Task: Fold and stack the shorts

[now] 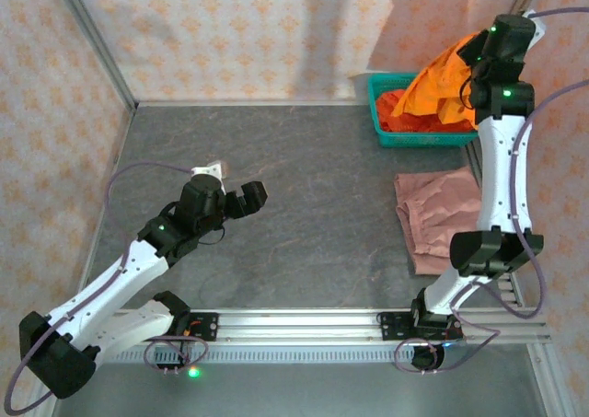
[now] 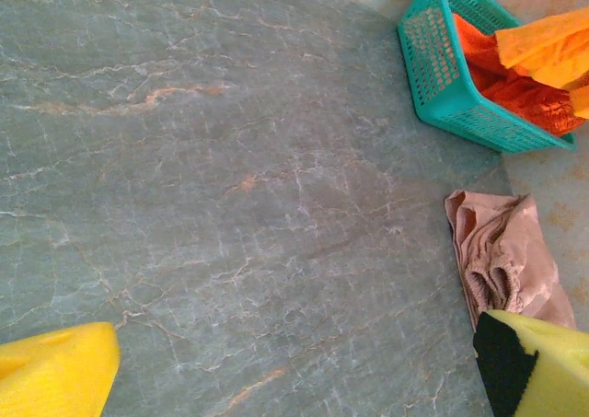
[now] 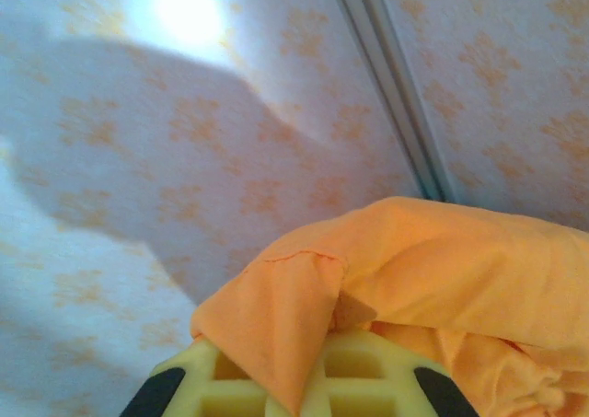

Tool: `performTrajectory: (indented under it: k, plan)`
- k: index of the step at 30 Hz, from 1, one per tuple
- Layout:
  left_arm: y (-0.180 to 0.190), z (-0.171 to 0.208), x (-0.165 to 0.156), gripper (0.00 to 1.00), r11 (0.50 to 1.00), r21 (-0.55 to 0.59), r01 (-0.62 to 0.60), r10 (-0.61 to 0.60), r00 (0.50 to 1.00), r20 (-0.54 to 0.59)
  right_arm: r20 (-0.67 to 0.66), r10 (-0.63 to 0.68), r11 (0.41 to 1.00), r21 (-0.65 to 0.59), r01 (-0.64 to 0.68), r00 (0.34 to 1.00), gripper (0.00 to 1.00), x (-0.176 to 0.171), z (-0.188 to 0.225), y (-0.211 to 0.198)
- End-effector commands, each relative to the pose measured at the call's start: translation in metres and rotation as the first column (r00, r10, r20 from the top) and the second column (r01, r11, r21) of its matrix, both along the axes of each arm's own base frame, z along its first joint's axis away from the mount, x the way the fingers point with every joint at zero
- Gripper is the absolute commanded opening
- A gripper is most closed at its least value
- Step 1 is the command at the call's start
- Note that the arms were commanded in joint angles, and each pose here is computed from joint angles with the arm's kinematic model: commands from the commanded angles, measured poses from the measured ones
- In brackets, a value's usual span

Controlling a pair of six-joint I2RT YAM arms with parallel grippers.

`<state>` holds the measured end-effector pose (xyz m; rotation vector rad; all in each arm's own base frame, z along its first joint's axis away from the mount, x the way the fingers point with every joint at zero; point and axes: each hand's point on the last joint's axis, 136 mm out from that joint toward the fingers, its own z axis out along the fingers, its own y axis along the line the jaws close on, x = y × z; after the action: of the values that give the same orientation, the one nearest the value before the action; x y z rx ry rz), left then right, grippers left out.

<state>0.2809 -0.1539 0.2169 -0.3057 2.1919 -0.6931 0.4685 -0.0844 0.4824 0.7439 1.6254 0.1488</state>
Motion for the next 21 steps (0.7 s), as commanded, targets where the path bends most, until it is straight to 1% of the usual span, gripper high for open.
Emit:
performTrajectory:
  k: [1,4,8,12,15,17,21]
  plan:
    - [0.010,0.001,0.002,1.00,0.999,0.006,-0.044,0.044,0.999,0.016,0.247,0.081,0.996,0.021,-0.089,0.966,0.00,-0.024,0.077,0.020]
    - [0.010,0.001,0.002,1.00,0.999,0.001,-0.044,0.044,0.999,0.021,0.311,0.163,0.982,0.037,-0.183,0.937,0.00,-0.032,0.097,0.040]
    - [0.009,0.003,0.004,1.00,0.999,-0.005,-0.043,0.043,0.999,0.031,0.352,0.253,0.957,0.047,-0.287,0.901,0.00,-0.038,0.110,0.071]
    - [0.008,0.004,0.005,1.00,0.999,0.001,-0.041,0.041,0.999,0.031,0.363,0.369,0.910,0.043,-0.411,0.855,0.00,-0.035,0.111,0.120]
    - [0.007,0.005,0.006,1.00,0.999,0.000,-0.040,0.040,0.999,0.032,0.367,0.459,0.860,0.044,-0.508,0.809,0.00,-0.032,0.111,0.167]
    - [0.007,0.005,0.007,1.00,0.999,-0.001,-0.042,0.042,0.999,0.031,0.360,0.527,0.812,0.054,-0.582,0.769,0.00,-0.027,0.107,0.204]
    - [0.007,0.008,0.008,1.00,0.999,-0.008,-0.048,0.048,0.998,0.038,0.343,0.658,0.690,0.082,-0.719,0.670,0.00,-0.021,0.097,0.284]
